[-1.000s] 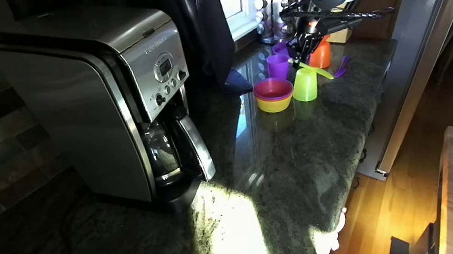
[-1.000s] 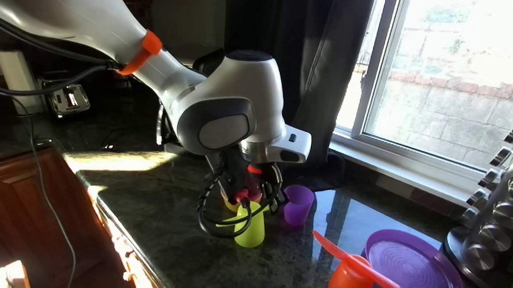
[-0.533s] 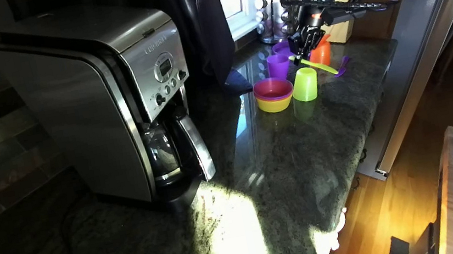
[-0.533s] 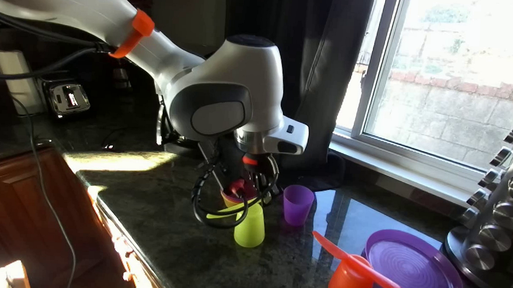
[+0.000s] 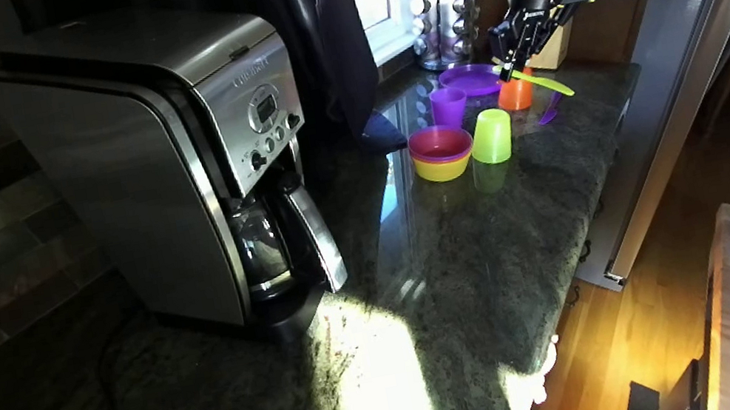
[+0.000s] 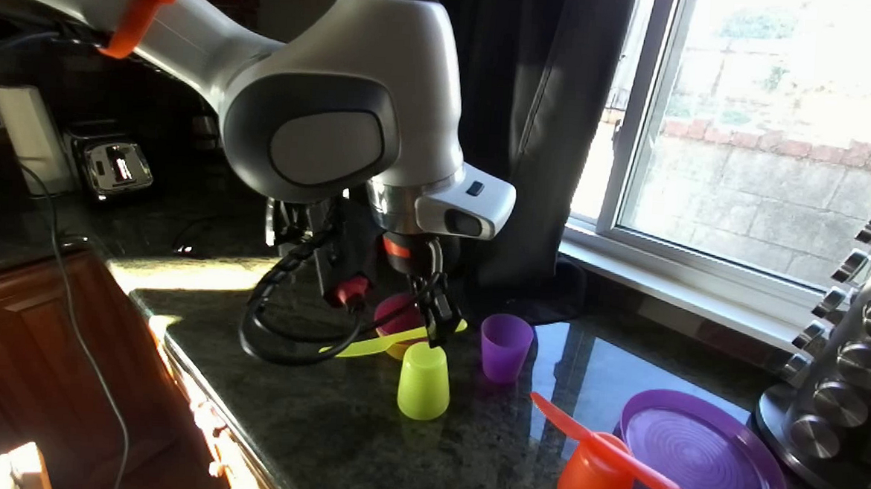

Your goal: Remove the yellow knife from the top of the yellow cup then place the cup upside down.

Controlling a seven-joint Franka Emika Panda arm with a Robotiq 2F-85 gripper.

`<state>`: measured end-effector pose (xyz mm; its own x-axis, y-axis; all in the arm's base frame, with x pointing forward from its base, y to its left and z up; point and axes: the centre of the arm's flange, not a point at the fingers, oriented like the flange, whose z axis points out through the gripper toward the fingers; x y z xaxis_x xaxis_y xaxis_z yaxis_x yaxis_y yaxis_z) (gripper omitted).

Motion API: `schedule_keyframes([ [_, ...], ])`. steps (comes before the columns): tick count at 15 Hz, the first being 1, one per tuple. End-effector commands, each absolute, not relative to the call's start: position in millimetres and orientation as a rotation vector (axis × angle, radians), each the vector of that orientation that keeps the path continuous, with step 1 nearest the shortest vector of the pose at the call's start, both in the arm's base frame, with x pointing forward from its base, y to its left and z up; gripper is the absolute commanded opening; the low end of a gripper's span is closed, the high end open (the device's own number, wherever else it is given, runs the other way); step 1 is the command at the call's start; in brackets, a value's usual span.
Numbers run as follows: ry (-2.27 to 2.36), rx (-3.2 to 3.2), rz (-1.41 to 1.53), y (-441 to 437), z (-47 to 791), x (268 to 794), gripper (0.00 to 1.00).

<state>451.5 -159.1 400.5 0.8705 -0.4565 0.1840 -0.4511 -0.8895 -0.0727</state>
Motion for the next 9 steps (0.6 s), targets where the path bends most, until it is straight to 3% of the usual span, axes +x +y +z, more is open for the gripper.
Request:
schedule_keyframes([
  [1,0.823,-2.996,-0.314,-157.2,397.3,410.9,0.06],
  [9,0.774,-2.909,-0.487,-204.3,354.4,390.8,0.06],
])
